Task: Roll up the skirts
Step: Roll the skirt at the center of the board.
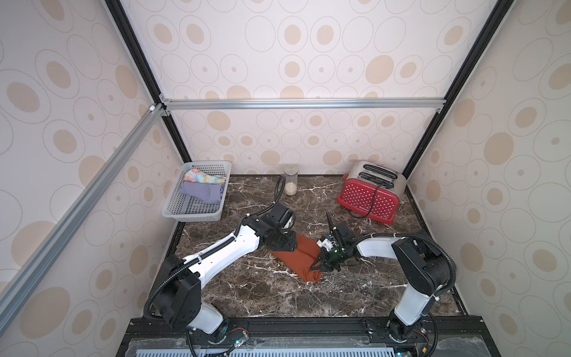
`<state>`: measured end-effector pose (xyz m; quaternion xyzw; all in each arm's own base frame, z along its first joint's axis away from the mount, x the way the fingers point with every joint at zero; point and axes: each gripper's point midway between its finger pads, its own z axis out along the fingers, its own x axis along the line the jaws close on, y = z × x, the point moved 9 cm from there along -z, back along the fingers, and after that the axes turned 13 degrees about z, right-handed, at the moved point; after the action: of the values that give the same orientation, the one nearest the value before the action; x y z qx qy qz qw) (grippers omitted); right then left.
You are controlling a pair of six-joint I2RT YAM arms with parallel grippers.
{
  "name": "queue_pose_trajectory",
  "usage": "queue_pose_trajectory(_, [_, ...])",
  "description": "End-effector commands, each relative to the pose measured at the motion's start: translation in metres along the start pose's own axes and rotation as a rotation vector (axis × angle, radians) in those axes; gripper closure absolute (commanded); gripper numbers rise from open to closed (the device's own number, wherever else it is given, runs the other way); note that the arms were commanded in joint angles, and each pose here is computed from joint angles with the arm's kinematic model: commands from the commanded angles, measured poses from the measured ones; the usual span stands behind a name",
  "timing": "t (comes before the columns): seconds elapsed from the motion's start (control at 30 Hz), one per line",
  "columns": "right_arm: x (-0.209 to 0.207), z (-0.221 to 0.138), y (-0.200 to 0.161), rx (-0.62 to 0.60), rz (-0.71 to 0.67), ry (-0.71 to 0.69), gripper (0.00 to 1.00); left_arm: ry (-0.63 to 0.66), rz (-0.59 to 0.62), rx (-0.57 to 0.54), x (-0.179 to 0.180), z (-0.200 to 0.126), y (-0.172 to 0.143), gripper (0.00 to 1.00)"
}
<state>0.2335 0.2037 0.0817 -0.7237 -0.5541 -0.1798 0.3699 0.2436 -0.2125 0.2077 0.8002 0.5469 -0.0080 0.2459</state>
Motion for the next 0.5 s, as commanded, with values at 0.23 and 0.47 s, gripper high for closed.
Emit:
queue_pose_trajectory(0.23, [-0.020, 0.002, 0.004, -0.029, 0.025, -0.151, 1.00, 0.276, -0.105, 0.033, 0.040, 0.058, 0.007, 0.55])
queue_pose_trajectory(0.47, [-0.019, -0.004, 0.000, -0.085, -0.012, -0.130, 1.00, 0.224, -0.226, 0.093, 0.067, 0.109, -0.002, 0.64])
